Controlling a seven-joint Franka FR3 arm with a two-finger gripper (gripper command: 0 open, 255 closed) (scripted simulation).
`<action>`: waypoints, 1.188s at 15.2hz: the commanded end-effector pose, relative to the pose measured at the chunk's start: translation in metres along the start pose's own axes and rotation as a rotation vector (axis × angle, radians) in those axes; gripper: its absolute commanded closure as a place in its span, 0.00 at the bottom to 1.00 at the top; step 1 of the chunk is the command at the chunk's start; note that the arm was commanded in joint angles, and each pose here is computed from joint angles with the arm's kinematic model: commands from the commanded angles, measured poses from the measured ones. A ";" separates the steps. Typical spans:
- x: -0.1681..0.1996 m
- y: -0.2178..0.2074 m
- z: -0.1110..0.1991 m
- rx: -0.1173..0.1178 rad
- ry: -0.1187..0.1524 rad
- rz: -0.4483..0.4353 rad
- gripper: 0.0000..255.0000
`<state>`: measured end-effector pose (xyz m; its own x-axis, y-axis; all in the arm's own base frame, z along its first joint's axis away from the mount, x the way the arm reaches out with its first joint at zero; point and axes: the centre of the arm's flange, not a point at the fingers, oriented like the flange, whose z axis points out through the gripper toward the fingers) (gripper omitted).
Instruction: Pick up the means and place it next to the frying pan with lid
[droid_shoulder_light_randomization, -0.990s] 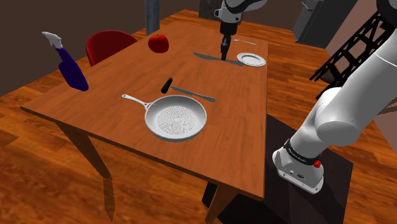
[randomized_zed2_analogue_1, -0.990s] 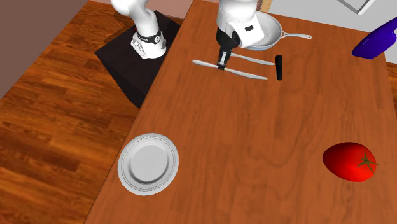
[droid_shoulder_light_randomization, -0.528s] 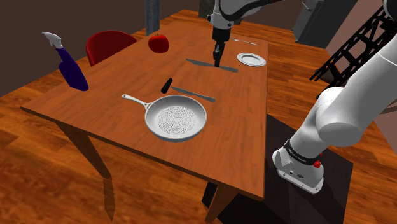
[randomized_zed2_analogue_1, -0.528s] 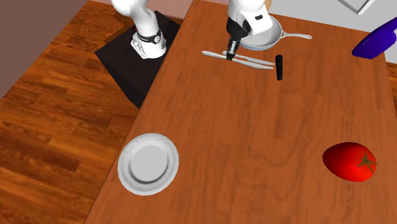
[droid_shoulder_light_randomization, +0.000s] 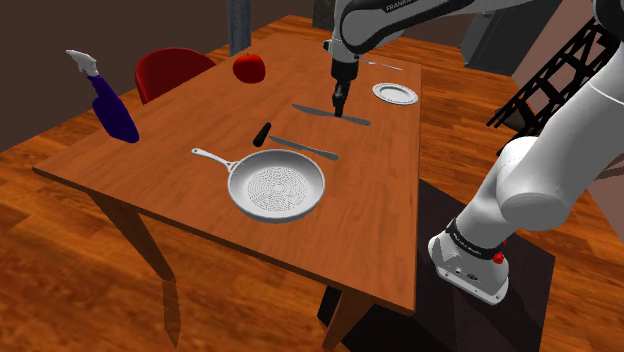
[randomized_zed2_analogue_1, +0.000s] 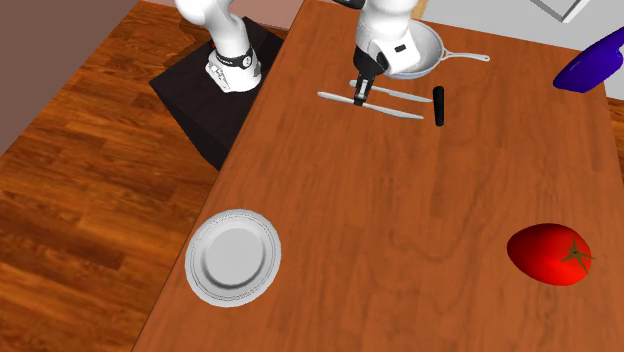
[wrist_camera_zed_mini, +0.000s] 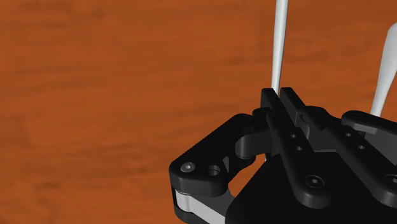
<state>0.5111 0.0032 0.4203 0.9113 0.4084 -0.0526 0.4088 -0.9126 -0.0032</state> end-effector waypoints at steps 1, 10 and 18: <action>0.001 -0.001 0.011 0.000 0.001 0.000 1.00; 0.003 0.000 0.051 0.000 0.001 0.000 1.00; 0.003 0.000 0.051 0.000 0.001 0.000 0.00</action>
<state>0.5109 0.0039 0.3692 0.9113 0.4085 -0.0521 0.4089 -0.9126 -0.0031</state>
